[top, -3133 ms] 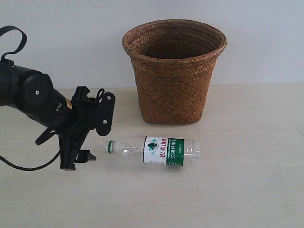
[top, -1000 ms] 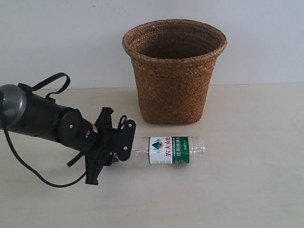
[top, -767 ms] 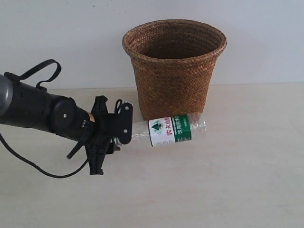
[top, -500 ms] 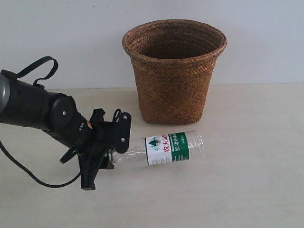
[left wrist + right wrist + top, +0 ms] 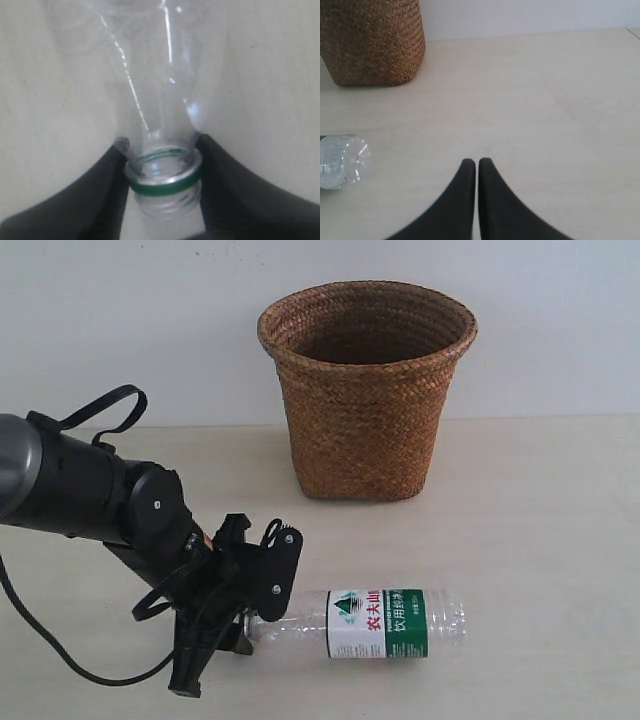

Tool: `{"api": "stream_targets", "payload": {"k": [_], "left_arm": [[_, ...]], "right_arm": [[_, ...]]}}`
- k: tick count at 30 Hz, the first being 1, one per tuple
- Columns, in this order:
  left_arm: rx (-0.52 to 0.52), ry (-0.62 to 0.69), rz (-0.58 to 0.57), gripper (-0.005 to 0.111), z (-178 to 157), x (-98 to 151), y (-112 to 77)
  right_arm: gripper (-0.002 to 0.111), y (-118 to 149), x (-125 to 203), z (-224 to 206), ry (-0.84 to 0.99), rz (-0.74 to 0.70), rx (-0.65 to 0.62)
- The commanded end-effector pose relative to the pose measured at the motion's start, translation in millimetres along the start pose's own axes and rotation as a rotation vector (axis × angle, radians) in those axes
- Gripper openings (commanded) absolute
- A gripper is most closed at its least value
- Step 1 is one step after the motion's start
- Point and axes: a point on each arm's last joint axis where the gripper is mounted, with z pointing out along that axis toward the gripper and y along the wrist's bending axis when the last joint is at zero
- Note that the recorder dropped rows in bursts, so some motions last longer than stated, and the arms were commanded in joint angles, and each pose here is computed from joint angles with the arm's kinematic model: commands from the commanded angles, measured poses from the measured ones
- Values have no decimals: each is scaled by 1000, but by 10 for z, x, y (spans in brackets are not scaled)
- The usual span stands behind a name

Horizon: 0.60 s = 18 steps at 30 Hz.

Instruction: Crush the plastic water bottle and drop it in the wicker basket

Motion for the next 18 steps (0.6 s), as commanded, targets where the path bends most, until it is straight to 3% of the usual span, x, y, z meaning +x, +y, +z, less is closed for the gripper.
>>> {"api": "stream_targets", "payload": {"k": [1, 8, 14, 17, 18], "left_arm": [[12, -10, 22, 4, 10, -46, -28], [26, -16, 3, 4, 27, -50, -41], [26, -17, 6, 4, 27, -52, -41], [30, -17, 7, 4, 27, -52, -45], [30, -17, 7, 4, 27, -52, -45]], "right_arm": [[0, 2, -10, -4, -11, 1, -2], [0, -3, -56, -6, -62, -7, 3], [0, -15, -263, -43, -293, -16, 19], [0, -29, -472, -137, -547, 64, 16], [0, -39, -539, -181, -636, 203, -21]]}}
